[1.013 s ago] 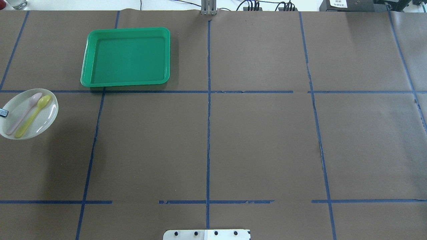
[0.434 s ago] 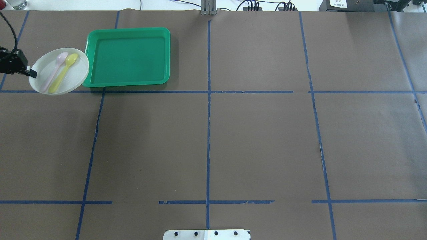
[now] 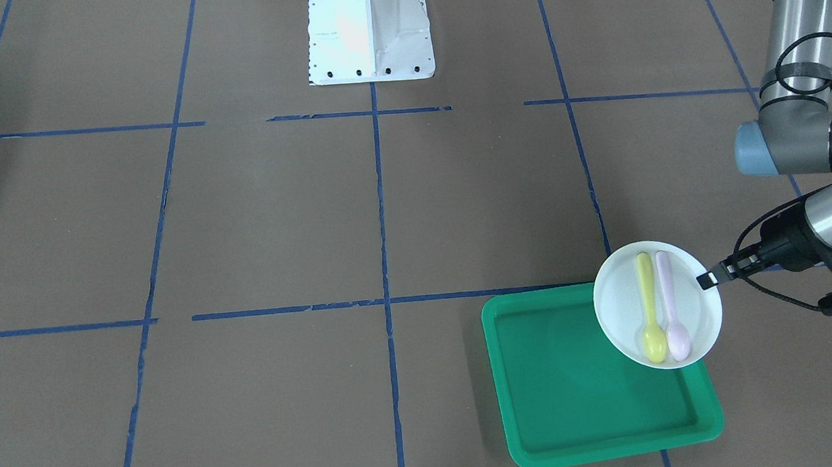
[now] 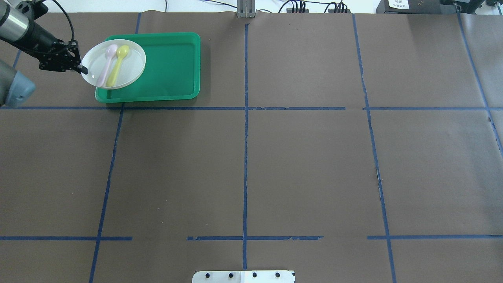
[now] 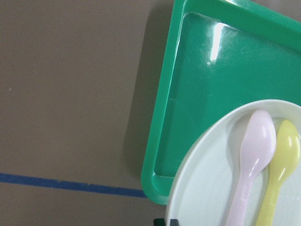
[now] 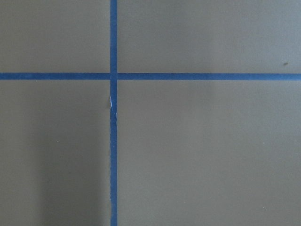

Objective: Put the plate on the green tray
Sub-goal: 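Carry the plate with the left gripper over the green tray and lower it, then open the left gripper and release the plate onto the tray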

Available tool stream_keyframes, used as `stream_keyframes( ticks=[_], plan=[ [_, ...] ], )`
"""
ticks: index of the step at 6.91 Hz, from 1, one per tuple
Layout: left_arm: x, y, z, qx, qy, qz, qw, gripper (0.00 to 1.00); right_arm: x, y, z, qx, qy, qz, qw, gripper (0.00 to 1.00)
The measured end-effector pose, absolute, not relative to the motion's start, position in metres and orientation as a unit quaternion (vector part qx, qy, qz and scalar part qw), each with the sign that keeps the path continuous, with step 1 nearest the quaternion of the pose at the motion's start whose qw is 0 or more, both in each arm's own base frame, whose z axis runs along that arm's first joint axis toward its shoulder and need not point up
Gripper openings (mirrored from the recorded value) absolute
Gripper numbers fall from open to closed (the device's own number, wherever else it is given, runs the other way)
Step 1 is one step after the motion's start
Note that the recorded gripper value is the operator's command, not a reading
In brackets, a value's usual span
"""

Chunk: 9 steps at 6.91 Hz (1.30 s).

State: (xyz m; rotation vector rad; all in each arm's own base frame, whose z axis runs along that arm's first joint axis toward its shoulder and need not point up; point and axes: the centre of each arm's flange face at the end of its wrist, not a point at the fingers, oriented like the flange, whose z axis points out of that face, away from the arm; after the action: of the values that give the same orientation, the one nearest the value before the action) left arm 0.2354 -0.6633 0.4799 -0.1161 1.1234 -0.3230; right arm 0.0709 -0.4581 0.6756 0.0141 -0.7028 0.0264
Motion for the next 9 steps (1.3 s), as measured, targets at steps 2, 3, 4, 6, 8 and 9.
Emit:
stream_keyframes(
  ticks=[2, 3, 4, 6, 8, 9],
  plan=[
    [0.289, -0.676, 0.47, -0.051, 0.527, -0.217, 0.82, 0.0, 0.071, -0.458, 0.676, 0.007, -0.344, 0.013, 0.939, 1.0],
    [0.305, -0.68, 0.469, -0.055, 0.527, -0.241, 0.813, 0.0, 0.071, -0.458, 0.676, 0.007, -0.344, 0.013, 0.939, 1.0],
    [0.316, -0.682, 0.472, -0.058, 0.527, -0.26, 0.807, 0.0, 0.071, -0.458, 0.676, 0.007, -0.344, 0.012, 0.939, 1.0],
    [0.326, -0.685, 0.476, -0.058, 0.525, -0.277, 0.803, 0.65, 0.071, -0.458, 0.676, 0.007, -0.344, 0.013, 0.939, 1.0],
    [0.328, -0.682, 0.478, -0.05, 0.532, -0.272, 0.8, 1.0, 0.071, -0.458, 0.676, 0.007, -0.344, 0.013, 0.939, 1.0],
    [0.33, -0.678, 0.479, -0.041, 0.539, -0.266, 0.798, 1.0, 0.071, -0.458, 0.676, 0.007, -0.344, 0.013, 0.939, 1.0]
  ],
)
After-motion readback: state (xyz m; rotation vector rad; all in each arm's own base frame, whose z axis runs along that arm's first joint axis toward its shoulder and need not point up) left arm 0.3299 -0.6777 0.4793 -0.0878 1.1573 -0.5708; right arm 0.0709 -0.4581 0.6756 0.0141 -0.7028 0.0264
